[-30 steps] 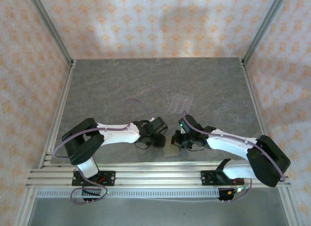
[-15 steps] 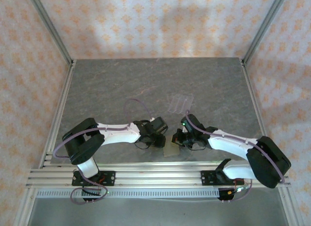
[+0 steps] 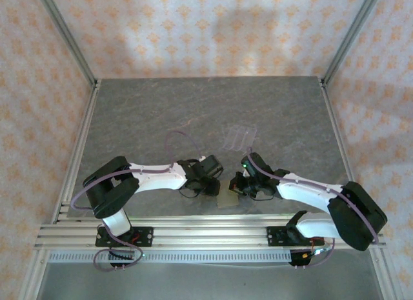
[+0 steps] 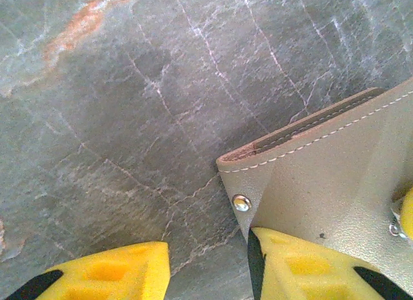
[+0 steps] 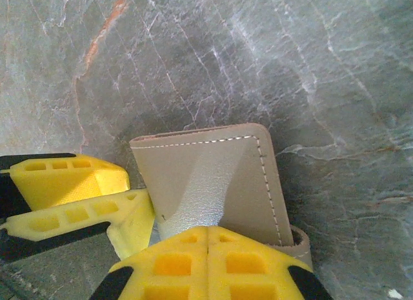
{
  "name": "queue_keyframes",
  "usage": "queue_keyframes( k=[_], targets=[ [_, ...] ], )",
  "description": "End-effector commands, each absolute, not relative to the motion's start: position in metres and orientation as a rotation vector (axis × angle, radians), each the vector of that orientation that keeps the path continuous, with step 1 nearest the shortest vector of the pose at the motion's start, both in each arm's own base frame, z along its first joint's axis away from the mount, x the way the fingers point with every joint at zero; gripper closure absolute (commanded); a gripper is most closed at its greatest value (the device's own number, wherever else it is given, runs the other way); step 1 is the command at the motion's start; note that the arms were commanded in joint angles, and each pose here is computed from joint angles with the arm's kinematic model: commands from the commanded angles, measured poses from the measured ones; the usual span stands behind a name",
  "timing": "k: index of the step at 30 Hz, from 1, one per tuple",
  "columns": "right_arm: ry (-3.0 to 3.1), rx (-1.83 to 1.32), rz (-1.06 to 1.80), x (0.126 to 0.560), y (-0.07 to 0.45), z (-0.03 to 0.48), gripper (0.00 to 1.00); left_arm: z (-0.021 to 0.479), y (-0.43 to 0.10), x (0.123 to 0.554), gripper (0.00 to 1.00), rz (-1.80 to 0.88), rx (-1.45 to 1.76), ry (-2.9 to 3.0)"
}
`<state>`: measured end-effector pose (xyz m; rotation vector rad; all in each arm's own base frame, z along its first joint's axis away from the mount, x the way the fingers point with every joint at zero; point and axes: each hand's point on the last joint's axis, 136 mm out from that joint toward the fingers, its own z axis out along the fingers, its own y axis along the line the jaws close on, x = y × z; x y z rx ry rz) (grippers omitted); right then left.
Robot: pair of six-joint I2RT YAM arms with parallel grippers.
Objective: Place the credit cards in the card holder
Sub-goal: Close the button on the card holder.
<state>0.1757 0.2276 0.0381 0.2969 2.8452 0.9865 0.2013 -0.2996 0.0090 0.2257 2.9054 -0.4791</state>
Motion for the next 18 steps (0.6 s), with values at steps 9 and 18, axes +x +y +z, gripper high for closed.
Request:
queue_keyframes(
  k=[9,18],
  targets=[
    [2.837,0.369,1.011,0.176,0.227,0.026,1.0,-0.029,-0.345,0.178,0.61,-0.699,0.327,2.941],
    [2.846,0.395,0.999,0.171,0.222,0.019,1.0,-0.03,-0.345,0.178,0.61,-0.7,0.327,2.943]
  ],
)
